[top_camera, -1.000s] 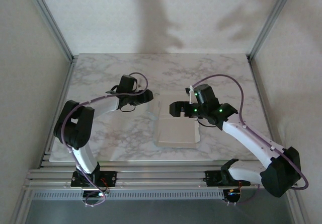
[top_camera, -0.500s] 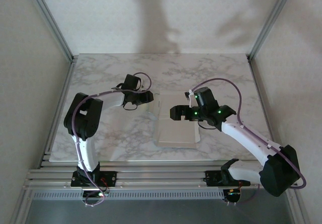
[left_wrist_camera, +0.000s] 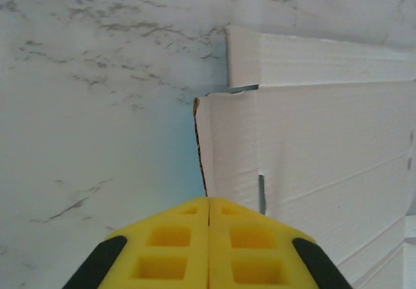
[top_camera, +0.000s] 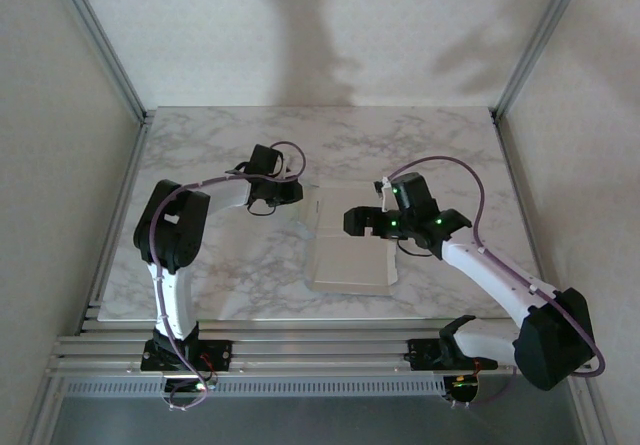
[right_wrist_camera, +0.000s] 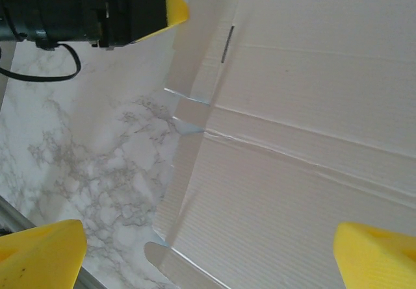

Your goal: Fold the paper box

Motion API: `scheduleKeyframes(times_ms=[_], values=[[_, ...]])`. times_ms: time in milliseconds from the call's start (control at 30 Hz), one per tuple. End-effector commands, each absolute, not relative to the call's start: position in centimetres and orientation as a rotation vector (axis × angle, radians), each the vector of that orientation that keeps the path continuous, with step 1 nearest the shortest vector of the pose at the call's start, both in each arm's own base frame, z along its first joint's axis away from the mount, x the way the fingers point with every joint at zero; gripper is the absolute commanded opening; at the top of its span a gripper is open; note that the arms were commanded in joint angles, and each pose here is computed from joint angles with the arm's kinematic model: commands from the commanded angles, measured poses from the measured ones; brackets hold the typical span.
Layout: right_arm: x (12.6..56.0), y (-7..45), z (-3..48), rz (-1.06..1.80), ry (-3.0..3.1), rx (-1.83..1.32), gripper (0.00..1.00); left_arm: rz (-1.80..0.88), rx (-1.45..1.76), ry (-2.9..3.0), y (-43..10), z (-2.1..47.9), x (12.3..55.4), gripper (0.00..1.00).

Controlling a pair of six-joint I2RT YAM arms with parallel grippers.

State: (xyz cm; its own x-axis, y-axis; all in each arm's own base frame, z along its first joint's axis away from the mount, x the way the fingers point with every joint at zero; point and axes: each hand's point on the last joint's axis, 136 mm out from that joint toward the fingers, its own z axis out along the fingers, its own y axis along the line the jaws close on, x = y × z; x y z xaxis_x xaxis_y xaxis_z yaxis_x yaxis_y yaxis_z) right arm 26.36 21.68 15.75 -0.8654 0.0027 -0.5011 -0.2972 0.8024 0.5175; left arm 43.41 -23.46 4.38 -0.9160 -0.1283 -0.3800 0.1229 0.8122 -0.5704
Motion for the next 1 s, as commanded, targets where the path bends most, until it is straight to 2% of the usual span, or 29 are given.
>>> scheduleKeyframes(times_ms=[0,133,367,533,733,767,900,967], values=[[27.1,21.1,16.1,0.872,2.483,-0.192,0.99,-0.946,0.118,2.48,-24.4,7.1,43.9,0.01],[27.9,20.1,18.2,0.943,2.441,-0.242,0.99,-1.009,0.208,2.405,-25.3,8.8,43.8,0.0],[29.1,18.6,20.5,0.816,2.452,-0.413,0.99,-1.103,0.46,2.302,-27.1,11.2,42.8,0.0],[31.7,17.6,21.7,0.683,2.478,-0.436,0.97,-1.126,0.626,2.176,-27.9,13.3,42.3,0.0],[35.6,17.6,22.6,0.71,2.493,-0.382,0.95,-1.194,0.717,2.016,-29.0,15.9,41.0,0.0],[36.4,17.6,22.7,0.73,2.493,-0.354,0.92,-1.195,0.732,1.996,-29.2,16.3,40.7,0.0],[39.4,17.6,22.4,0.8,2.511,-0.243,0.7,-1.215,0.766,1.965,-30.0,16.5,39.4,0.0],[40.4,17.6,21.5,0.788,2.548,-0.202,0.63,-1.216,0.764,1.945,-30.2,16.8,39.1,0.0]])
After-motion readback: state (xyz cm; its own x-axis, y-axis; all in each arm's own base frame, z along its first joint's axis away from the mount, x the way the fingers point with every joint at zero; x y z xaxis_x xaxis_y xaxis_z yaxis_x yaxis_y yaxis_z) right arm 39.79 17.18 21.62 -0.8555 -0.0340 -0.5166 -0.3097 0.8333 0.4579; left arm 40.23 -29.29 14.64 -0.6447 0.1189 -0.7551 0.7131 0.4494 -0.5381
